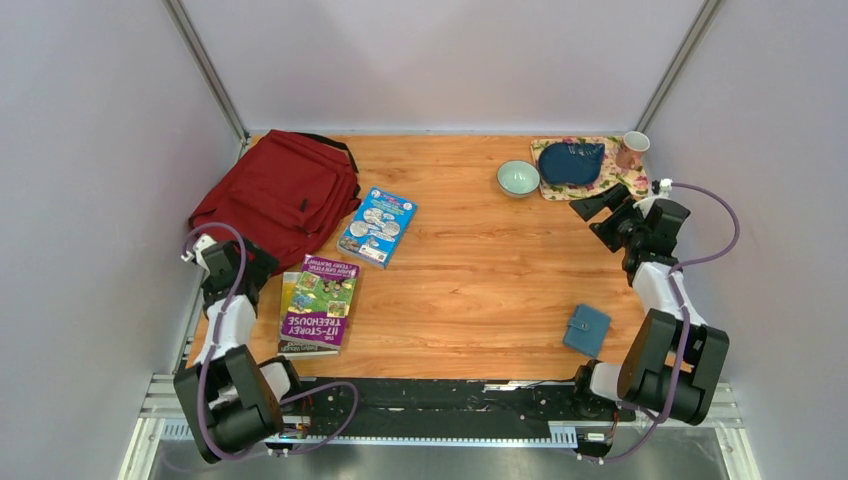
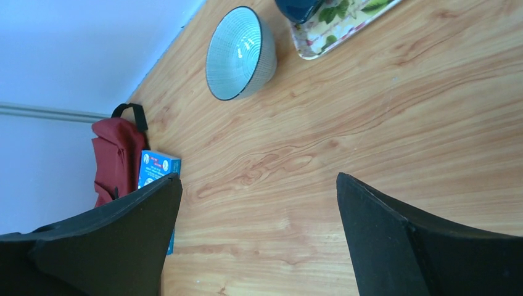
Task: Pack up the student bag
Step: Pick up the student bag at the center of the board, then place the student bag at the center of the board.
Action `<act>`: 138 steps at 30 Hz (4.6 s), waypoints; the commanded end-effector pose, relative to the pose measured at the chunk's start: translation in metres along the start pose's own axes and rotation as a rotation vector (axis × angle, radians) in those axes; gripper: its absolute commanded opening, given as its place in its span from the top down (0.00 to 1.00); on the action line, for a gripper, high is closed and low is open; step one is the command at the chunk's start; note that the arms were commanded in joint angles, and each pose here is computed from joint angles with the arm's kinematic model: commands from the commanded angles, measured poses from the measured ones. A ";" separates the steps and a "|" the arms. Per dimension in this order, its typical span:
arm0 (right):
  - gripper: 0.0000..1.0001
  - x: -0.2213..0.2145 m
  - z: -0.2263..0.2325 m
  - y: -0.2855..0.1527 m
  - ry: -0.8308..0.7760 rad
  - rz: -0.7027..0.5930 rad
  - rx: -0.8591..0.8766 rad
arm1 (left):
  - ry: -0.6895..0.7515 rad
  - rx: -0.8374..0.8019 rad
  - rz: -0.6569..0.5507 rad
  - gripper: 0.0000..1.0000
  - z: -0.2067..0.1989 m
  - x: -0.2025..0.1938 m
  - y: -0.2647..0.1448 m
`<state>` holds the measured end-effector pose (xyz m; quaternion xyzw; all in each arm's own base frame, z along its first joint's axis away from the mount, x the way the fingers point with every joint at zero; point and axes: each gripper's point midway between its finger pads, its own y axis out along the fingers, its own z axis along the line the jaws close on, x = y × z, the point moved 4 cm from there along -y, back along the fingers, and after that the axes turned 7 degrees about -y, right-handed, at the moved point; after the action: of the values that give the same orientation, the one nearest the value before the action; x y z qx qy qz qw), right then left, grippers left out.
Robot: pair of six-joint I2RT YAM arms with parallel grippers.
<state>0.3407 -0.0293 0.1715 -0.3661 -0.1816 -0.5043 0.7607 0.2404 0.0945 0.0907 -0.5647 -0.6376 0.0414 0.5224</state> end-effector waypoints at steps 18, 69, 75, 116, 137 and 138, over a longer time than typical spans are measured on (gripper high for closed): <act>0.00 -0.003 0.038 -0.023 -0.052 0.010 0.192 | -0.110 -0.323 0.015 1.00 -0.067 0.045 0.020; 0.00 0.023 0.065 -0.073 -0.203 -0.229 -0.312 | 0.295 -1.875 0.279 1.00 -0.491 0.037 -0.331; 0.00 0.033 0.041 -0.088 -0.166 -0.237 -0.410 | 0.366 -1.980 0.511 1.00 -0.508 -0.051 -0.372; 0.02 -0.165 0.066 -0.150 0.028 0.536 -0.248 | 0.385 -0.838 0.554 1.00 -0.123 -0.228 -0.126; 0.01 -0.243 0.093 -0.189 0.136 0.865 -0.013 | 0.308 -0.790 0.545 1.00 -0.123 -0.228 -0.125; 0.01 -0.246 0.092 -0.191 0.136 0.876 -0.014 | 0.301 -0.791 0.542 1.00 -0.123 -0.227 -0.126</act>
<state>0.0744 0.1435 0.1246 -0.4129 0.0511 -0.1620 0.8948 0.1962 -0.1925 0.0811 -0.8723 -0.3233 -0.1517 0.3340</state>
